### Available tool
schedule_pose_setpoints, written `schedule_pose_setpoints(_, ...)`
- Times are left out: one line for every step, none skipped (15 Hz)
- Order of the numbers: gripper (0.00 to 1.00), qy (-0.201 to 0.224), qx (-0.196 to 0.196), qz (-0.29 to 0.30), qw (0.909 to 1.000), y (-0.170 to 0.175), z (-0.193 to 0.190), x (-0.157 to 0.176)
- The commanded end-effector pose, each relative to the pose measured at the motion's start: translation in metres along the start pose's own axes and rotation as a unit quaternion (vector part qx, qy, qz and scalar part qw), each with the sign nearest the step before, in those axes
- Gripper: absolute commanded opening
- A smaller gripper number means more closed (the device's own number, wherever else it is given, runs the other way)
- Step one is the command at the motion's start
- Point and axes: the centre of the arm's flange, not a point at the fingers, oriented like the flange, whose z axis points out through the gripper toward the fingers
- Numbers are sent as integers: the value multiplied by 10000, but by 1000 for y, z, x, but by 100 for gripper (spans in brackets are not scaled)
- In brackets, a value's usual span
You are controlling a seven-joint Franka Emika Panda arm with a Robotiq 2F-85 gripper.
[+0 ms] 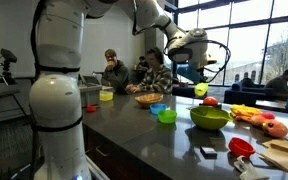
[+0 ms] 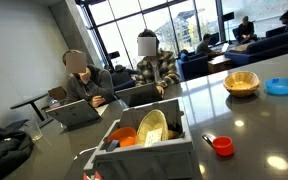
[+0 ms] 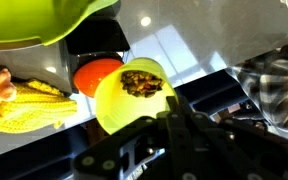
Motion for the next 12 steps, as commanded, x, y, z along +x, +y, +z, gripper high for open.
schedule_pose_setpoints(1,189,26,31,9998,4,-24,-16)
schedule_pose_setpoints(1,199,15,54,9998,6,-26,-18)
schedule_pose_setpoints(1,195,7,88,9998,9,-28,-21)
schedule_pose_setpoints(1,193,1,110,9998,11,-30,-25)
schedule_pose_setpoints(1,202,-5,139,9997,12,-30,-27)
schedule_pose_setpoints(1,198,-13,165,9997,14,-32,-30)
schedule_pose_setpoints(1,229,18,197,9995,16,-32,-32)
schedule_pose_setpoints(1,242,51,235,9994,17,-32,-34)
schedule_pose_setpoints(1,285,129,276,9991,17,-32,-35)
schedule_pose_setpoints(1,341,206,315,9987,16,-31,-36)
schedule_pose_setpoints(1,376,237,330,9985,15,-31,-35)
schedule_pose_setpoints(1,411,267,324,9983,14,-31,-34)
